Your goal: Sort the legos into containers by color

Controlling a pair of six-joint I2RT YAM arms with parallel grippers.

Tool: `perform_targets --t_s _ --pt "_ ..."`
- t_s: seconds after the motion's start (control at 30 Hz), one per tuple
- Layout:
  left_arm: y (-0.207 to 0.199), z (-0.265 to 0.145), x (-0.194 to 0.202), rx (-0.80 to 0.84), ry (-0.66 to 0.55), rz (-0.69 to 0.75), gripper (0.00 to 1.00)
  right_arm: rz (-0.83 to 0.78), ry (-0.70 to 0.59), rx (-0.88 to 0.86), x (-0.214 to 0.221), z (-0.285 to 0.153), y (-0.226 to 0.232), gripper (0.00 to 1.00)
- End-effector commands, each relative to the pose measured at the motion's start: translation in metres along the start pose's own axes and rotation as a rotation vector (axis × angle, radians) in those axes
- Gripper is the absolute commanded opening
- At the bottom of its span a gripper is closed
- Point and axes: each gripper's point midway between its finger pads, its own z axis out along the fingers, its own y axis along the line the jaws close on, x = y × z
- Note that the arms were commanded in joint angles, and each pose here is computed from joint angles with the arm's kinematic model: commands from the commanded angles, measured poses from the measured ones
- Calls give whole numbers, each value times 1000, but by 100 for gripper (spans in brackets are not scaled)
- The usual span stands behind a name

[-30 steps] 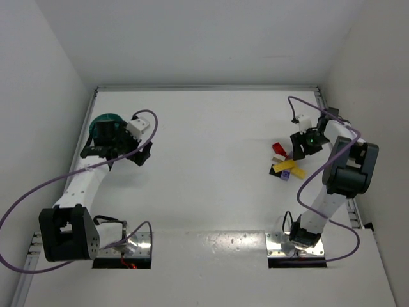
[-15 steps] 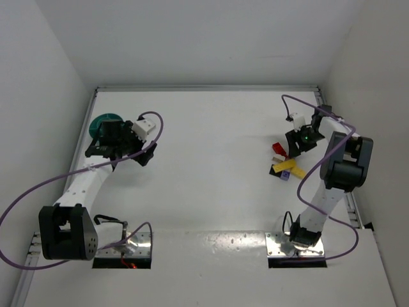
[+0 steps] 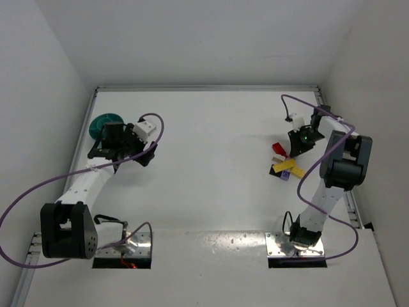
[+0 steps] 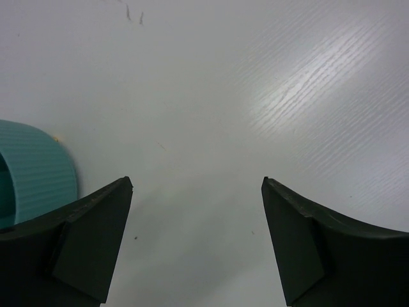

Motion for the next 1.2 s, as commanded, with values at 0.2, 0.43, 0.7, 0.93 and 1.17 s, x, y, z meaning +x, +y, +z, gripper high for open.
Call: perform_targets --t_s 0.2,0.43,0.7,0.93,1.17 --pt "-69 -12 -53 359 -290 -84 88 122 -313 -412 -106 -55 82 14" --pt "-87 -15 -110 485 -429 -142 88 241 -333 -790 -157 -62 165 11" --pt "-122 10 -167 496 -436 -31 80 260 -260 -984 -204 -49 255 11" --pt "-156 9 -181 568 -443 56 81 265 -262 -1097 -236 -61 308 11" --pt "-168 18 -170 519 -402 85 85 249 -235 -1135 -240 -65 336 11"
